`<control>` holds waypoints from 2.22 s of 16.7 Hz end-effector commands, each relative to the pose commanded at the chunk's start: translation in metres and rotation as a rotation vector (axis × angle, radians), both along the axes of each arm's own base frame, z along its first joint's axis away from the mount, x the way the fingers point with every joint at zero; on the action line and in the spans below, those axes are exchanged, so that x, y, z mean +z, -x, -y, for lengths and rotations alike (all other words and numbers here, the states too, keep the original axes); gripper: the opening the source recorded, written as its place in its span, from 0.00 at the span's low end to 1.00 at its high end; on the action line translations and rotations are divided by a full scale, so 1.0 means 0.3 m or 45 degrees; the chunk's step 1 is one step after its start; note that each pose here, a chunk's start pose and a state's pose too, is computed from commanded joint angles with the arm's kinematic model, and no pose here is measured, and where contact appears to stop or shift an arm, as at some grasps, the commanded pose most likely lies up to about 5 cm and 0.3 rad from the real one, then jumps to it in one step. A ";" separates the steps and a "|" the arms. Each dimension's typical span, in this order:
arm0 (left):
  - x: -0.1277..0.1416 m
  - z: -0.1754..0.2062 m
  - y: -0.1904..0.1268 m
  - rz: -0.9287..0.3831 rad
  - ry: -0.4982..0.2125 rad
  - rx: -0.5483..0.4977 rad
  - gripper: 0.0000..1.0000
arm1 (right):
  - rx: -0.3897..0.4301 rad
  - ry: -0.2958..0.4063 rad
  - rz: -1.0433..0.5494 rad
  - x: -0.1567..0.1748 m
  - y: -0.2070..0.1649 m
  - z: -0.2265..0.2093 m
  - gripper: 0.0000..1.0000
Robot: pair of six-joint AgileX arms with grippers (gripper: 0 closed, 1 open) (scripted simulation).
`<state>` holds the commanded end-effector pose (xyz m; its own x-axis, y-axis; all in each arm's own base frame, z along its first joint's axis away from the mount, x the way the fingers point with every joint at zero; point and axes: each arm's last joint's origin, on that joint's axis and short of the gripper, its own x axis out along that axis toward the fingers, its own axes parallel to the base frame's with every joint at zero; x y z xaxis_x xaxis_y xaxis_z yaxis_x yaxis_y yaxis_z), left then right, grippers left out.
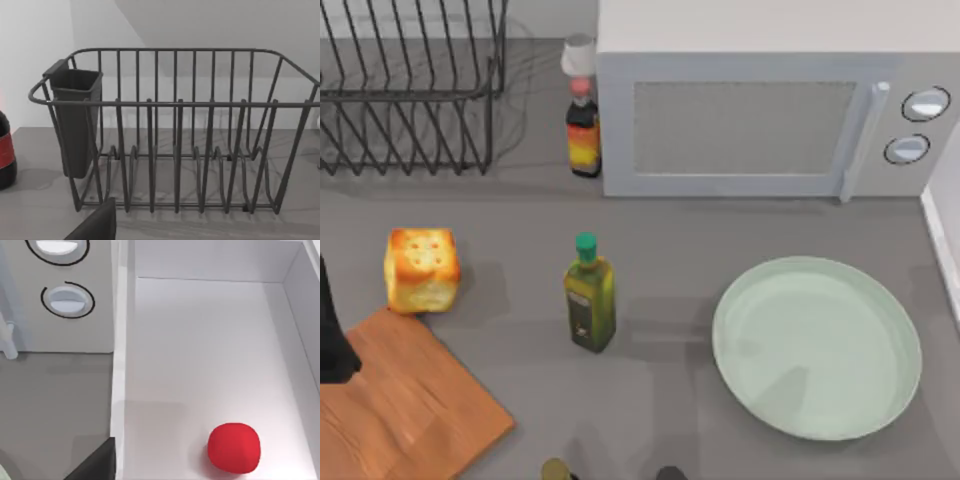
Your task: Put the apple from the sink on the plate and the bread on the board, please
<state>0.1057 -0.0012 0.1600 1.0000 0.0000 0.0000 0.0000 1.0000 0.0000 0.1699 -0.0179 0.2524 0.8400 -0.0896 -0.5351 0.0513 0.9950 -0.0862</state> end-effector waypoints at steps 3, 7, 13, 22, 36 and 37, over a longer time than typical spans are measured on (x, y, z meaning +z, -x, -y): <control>0.000 0.000 0.000 0.000 0.000 0.000 1.00 | -0.020 -0.002 -0.321 0.032 -0.179 0.047 1.00; 0.000 0.000 0.000 0.000 0.000 0.000 1.00 | -0.028 -0.036 -0.733 -0.035 -0.433 0.134 1.00; 0.000 0.000 0.000 0.000 0.000 0.000 1.00 | -0.014 -0.115 -1.173 -0.246 -0.677 0.252 1.00; 0.000 0.000 0.000 0.000 0.000 0.000 1.00 | -0.002 -0.136 -1.272 -0.311 -0.724 0.276 1.00; 0.000 0.000 0.000 0.000 0.000 0.000 1.00 | -0.007 -0.140 -1.273 -0.814 -0.724 0.283 1.00; 0.000 0.000 0.000 0.000 0.000 0.000 1.00 | -0.007 -0.140 -1.273 -0.814 -0.724 0.283 1.00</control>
<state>0.1057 -0.0012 0.1600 1.0000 0.0000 0.0000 0.0000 1.0000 0.0000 0.3870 -0.1029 0.0082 0.0000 0.0000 -1.0000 0.0100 1.0000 0.0000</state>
